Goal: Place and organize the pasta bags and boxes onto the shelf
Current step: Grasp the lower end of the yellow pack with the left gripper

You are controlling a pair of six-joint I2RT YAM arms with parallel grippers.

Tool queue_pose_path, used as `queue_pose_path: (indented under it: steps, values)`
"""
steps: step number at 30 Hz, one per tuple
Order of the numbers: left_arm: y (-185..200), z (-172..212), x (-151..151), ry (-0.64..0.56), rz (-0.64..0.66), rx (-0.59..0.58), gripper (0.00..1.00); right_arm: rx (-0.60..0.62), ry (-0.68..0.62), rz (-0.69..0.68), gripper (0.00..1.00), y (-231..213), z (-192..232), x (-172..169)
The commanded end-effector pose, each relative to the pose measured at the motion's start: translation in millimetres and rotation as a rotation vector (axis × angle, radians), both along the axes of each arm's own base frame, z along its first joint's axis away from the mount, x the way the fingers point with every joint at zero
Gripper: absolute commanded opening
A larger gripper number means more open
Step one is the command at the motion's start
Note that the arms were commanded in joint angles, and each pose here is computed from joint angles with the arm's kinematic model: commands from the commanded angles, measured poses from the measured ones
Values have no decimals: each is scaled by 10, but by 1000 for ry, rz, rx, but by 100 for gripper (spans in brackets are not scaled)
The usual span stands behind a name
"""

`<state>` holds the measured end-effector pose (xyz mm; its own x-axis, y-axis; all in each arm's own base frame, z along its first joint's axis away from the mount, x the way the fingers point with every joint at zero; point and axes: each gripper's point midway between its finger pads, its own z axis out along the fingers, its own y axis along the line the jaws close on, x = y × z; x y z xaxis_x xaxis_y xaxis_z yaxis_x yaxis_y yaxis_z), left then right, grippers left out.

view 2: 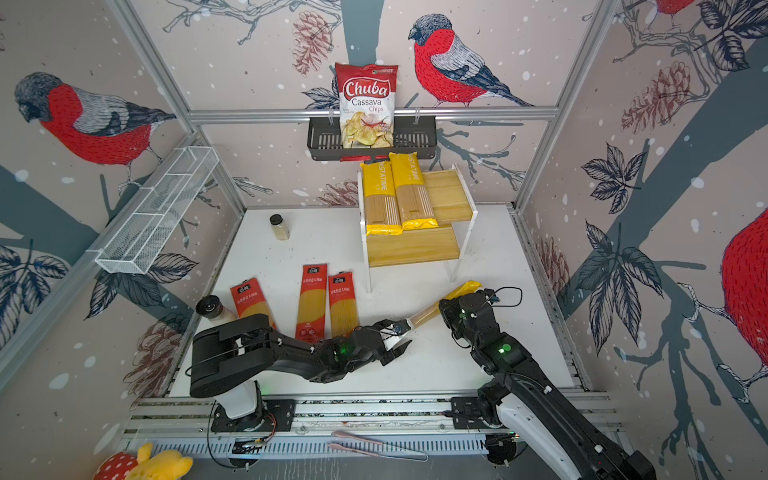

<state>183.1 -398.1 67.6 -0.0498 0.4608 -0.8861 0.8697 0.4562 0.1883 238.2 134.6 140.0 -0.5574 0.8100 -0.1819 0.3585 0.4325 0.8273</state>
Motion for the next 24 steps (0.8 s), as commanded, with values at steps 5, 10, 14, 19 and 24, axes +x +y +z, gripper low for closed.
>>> queue_pose_path:
  steps: [5, 10, 14, 19, 24]
  values:
    - [-78, 75, 0, -14, -11, -65, 46, 116, -149, 10, 0, 217, 473, 154]
    - [-74, 38, 70, -16, 26, -47, 38, 122, -161, 17, 0, 250, 533, 160]
    - [-71, 66, 114, -19, 53, -51, 27, 129, -166, 14, 0, 254, 539, 168]
    - [-79, 133, 128, -15, 64, -69, 21, 136, -181, 25, 6, 277, 532, 172]
    - [-89, 250, 106, -14, 54, -100, 15, 125, -198, 26, 14, 256, 508, 170]
